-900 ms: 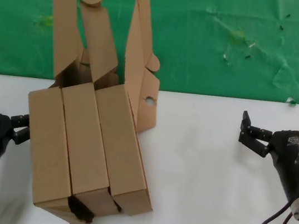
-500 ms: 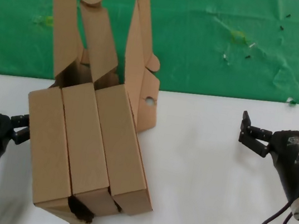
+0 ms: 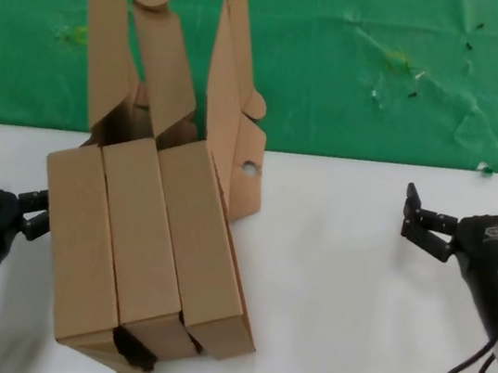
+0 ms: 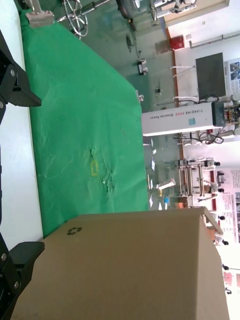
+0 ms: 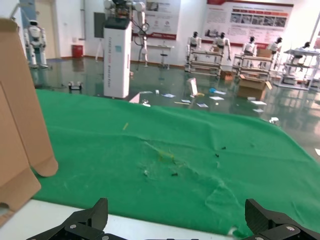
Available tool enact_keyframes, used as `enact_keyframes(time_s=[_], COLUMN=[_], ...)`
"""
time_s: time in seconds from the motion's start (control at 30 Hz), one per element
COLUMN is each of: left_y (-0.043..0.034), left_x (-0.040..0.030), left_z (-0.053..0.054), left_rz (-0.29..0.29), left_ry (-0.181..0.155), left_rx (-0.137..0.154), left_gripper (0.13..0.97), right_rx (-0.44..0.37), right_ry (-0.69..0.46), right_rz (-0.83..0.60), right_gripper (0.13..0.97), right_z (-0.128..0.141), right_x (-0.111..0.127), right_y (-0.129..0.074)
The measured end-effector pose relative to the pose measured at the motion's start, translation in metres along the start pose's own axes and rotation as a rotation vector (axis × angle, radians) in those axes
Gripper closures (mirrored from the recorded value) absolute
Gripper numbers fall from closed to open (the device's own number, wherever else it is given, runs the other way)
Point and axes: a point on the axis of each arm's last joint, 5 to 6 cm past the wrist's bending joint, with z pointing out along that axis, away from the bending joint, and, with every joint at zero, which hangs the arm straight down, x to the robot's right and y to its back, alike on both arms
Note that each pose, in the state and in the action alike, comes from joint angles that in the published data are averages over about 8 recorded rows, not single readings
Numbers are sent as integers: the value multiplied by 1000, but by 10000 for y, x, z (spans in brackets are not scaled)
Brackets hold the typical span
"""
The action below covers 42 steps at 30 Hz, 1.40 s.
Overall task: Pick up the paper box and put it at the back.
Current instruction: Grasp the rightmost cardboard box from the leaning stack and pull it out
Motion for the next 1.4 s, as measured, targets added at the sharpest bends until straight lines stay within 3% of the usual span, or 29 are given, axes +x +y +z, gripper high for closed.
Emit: enact_keyframes(time_s=[0.23,0.53,0.67,0.83,1.03,1.1,1.23,1.4], left_y=[0,0,0,0,0,0,0,0], left_x=[0,0,0,0,0,0,0,0], left_z=[0,0,0,0,0,0,0,0], left_rz=[0,0,0,0,0,0,0,0], left_ry=[0,0,0,0,0,0,0,0], left_rx=[0,0,0,0,0,0,0,0], left_gripper=[156,253,338,422,591,648,648,757], right_rx=[53,139,155,151,126,113,84,58], right_ry=[-105,-315,-395,-467,-523,-548,-615,-712], right_rz=[-7,-14,-20,-29,-51,-65,-95,-126], right_gripper=[130,130,130,130,130,130,130,130], right_z=[-65,-197,-267,-349,-476,-526,-620,-687], right_x=[147,443,593,753,871,876,840,756], right_y=[-122,-317,-368,-388,-380,-373,-359,-369])
